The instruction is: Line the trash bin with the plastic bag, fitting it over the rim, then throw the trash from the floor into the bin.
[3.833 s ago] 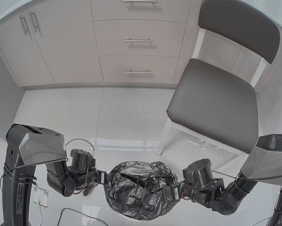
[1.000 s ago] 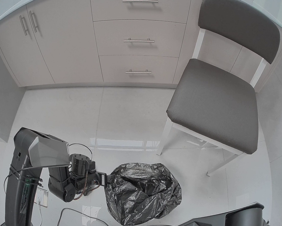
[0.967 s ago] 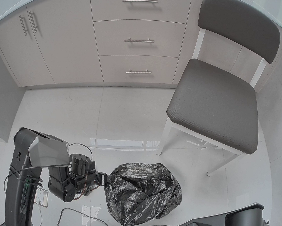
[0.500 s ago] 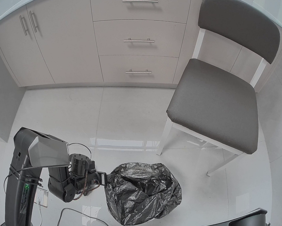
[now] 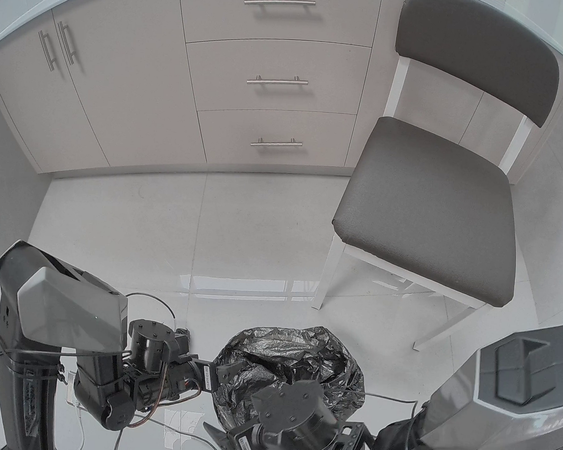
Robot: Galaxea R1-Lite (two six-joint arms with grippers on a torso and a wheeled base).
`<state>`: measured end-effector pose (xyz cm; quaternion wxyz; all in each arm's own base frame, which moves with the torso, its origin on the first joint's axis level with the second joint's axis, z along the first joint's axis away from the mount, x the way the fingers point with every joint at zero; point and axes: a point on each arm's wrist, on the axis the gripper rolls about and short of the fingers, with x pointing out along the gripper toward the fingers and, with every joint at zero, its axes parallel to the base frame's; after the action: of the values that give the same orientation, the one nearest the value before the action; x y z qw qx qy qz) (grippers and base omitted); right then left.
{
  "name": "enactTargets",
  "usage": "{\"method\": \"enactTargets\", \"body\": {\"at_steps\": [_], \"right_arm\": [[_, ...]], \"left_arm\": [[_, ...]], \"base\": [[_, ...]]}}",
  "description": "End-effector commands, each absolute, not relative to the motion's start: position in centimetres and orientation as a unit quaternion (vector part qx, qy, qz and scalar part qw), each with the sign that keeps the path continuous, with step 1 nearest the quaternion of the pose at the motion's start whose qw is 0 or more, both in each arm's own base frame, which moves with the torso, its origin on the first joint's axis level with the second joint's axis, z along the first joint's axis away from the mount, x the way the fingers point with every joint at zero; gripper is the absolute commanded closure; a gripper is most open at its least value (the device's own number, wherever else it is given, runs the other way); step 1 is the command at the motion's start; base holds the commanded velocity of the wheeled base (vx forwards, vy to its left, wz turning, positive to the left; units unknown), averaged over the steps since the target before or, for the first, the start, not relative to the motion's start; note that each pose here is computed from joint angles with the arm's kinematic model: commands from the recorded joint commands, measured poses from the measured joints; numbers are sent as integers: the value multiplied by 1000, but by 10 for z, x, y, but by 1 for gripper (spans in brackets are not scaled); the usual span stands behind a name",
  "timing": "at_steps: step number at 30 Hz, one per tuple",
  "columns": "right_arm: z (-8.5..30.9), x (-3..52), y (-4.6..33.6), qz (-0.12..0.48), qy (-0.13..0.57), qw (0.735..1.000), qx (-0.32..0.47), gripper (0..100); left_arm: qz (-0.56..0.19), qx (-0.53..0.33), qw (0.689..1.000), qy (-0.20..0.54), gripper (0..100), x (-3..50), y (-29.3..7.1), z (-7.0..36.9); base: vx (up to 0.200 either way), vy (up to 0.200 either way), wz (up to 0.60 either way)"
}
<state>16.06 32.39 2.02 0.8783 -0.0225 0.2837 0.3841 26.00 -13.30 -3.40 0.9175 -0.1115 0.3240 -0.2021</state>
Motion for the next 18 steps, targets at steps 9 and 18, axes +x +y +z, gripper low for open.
{"method": "enactTargets", "body": {"at_steps": [9, 18], "right_arm": [[71, 203, 282, 314, 228, 921, 39, 0], [70, 205, 280, 310, 230, 921, 40, 0]], "left_arm": [[-216, -54, 903, 367, 0, 228, -147, -50], [-167, 39, 917, 360, 0, 238, -148, -82]], "base": [[0, 0, 0], [0, 0, 0]]}}
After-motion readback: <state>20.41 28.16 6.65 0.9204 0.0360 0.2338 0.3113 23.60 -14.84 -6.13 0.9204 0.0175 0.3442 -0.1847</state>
